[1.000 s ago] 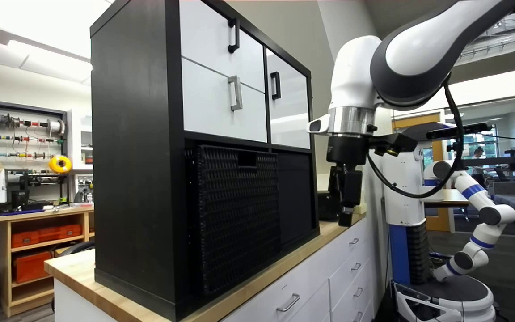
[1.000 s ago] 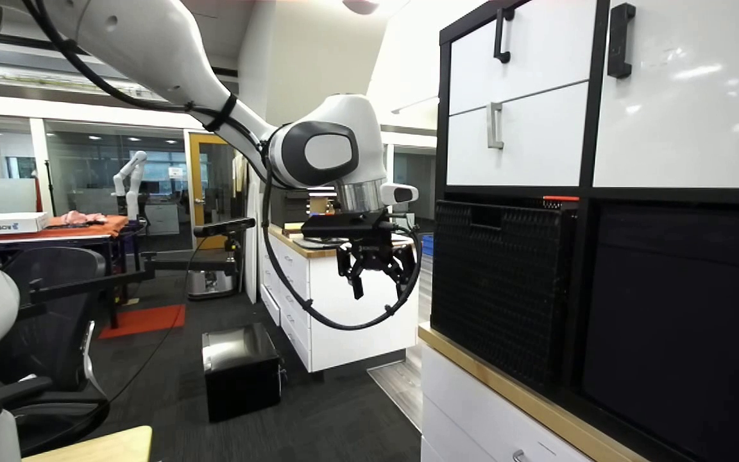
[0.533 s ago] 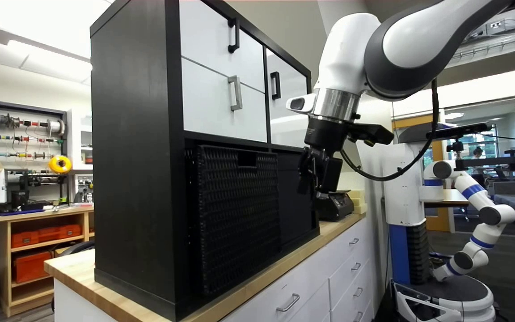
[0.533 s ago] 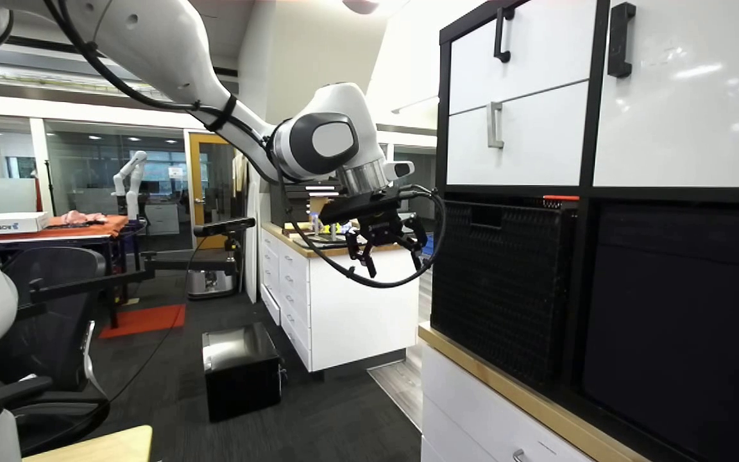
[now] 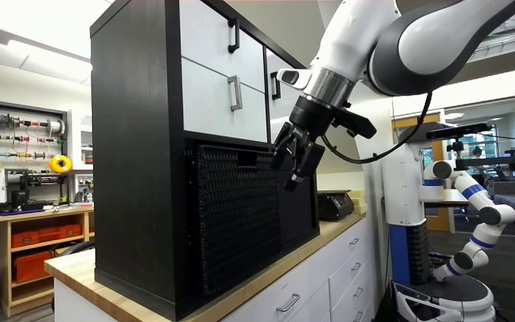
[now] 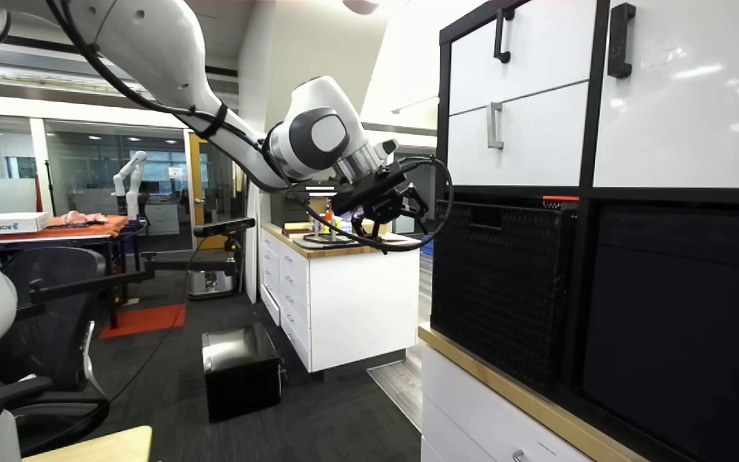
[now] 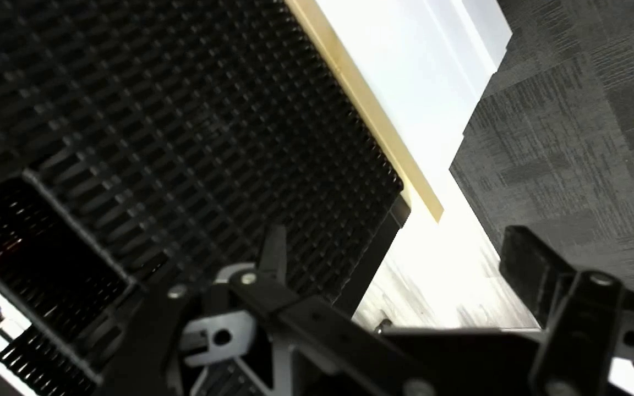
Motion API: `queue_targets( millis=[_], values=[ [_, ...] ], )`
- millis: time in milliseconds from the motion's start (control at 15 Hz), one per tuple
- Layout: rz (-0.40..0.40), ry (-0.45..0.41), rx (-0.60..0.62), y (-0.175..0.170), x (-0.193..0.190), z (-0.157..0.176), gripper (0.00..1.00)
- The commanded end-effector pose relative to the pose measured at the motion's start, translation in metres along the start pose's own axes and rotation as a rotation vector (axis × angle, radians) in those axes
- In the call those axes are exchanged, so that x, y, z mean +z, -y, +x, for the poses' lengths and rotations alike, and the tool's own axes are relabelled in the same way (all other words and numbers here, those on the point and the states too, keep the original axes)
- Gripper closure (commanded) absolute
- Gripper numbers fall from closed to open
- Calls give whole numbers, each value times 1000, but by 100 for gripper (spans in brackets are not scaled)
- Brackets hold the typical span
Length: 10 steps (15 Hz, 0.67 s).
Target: Pull the basket out of the bottom of the black cabinet
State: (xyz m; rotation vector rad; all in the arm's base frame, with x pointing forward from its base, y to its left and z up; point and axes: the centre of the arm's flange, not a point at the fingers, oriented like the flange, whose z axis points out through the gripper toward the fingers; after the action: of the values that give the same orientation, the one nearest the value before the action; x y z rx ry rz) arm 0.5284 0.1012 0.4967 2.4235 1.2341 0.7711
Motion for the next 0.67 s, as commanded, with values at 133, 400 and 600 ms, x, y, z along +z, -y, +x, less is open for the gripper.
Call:
queue_targets(
  millis=[133, 400, 600],
  values=[
    [-70, -87, -67, -32, -19, 20, 0],
    [-106, -116, -114, -53, -25, 34, 0],
    [-121, -137, -147, -61, -24, 45, 0]
  ],
)
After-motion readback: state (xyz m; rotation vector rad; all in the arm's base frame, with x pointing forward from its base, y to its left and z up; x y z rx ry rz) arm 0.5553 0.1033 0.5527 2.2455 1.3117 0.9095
